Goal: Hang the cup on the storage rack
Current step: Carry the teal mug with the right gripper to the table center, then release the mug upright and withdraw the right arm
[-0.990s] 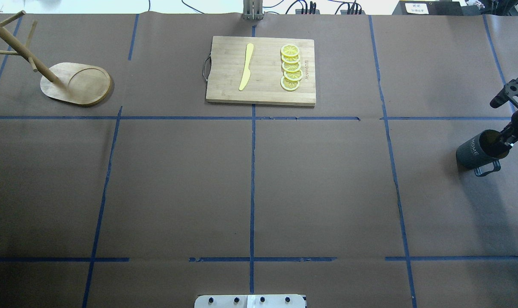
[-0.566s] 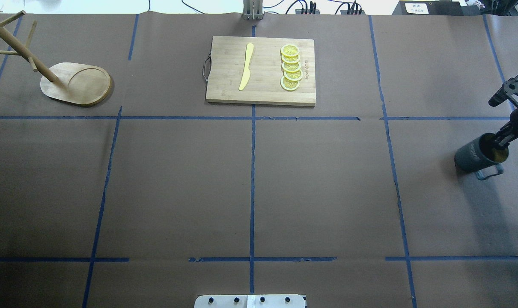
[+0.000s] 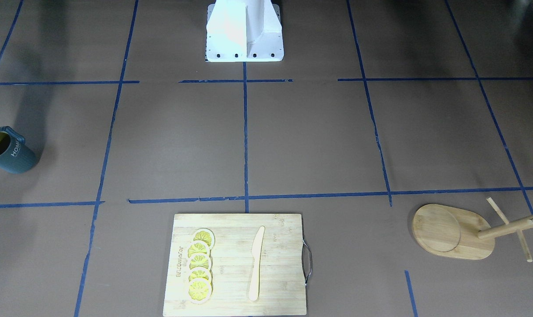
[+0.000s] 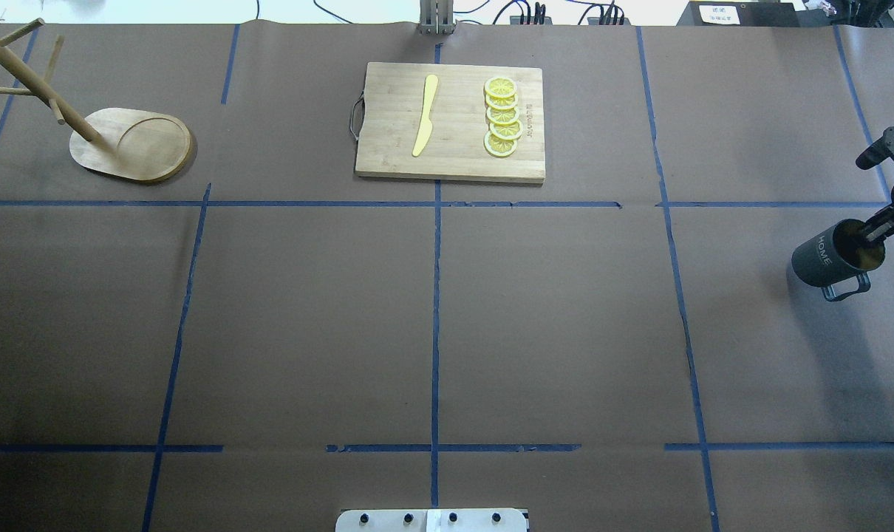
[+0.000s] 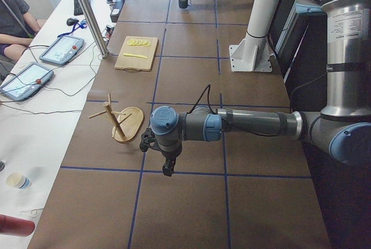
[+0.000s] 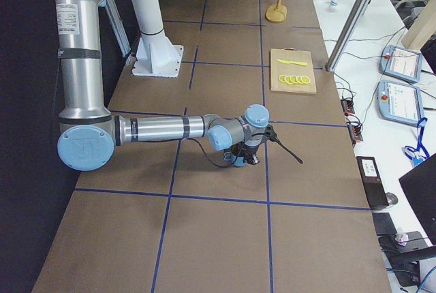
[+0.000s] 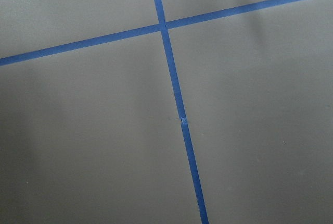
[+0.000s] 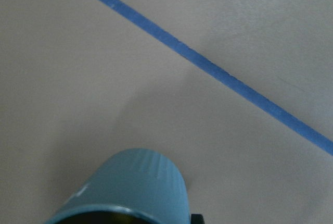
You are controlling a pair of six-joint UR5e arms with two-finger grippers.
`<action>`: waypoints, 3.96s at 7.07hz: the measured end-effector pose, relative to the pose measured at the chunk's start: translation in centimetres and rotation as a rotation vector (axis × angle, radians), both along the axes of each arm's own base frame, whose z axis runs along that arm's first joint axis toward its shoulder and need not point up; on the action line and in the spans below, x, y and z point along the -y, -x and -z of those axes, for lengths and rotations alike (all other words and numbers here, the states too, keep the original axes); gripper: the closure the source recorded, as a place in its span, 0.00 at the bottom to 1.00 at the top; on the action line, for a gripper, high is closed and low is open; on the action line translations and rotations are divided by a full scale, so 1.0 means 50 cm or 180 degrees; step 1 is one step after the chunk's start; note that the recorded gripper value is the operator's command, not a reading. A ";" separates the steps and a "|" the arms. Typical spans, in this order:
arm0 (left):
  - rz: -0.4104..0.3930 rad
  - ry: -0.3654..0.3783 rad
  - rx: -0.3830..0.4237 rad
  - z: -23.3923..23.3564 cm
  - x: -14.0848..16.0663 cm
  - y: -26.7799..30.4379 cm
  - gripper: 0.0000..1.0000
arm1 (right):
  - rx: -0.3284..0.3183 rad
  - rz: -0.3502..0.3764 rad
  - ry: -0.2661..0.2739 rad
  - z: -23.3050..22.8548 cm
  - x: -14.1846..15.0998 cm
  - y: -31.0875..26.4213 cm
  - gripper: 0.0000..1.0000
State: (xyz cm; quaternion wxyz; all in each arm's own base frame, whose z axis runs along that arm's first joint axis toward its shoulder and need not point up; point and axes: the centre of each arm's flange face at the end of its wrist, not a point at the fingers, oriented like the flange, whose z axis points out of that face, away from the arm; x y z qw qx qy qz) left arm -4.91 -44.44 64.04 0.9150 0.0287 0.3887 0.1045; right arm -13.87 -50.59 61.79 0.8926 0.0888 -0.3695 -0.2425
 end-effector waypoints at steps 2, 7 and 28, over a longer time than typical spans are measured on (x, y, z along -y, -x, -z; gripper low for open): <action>0.0003 -0.0002 -0.0010 0.001 0.000 0.000 0.00 | 0.0071 -0.0834 0.0689 0.063 0.009 0.003 0.97; 0.0003 -0.0010 -0.0022 0.003 0.000 0.000 0.00 | 0.0549 -0.1710 0.1774 0.419 -0.015 0.281 0.96; -0.0001 0.0040 -0.0022 -0.014 0.000 -0.002 0.00 | -0.0065 -0.1359 0.1118 0.745 0.007 0.466 0.00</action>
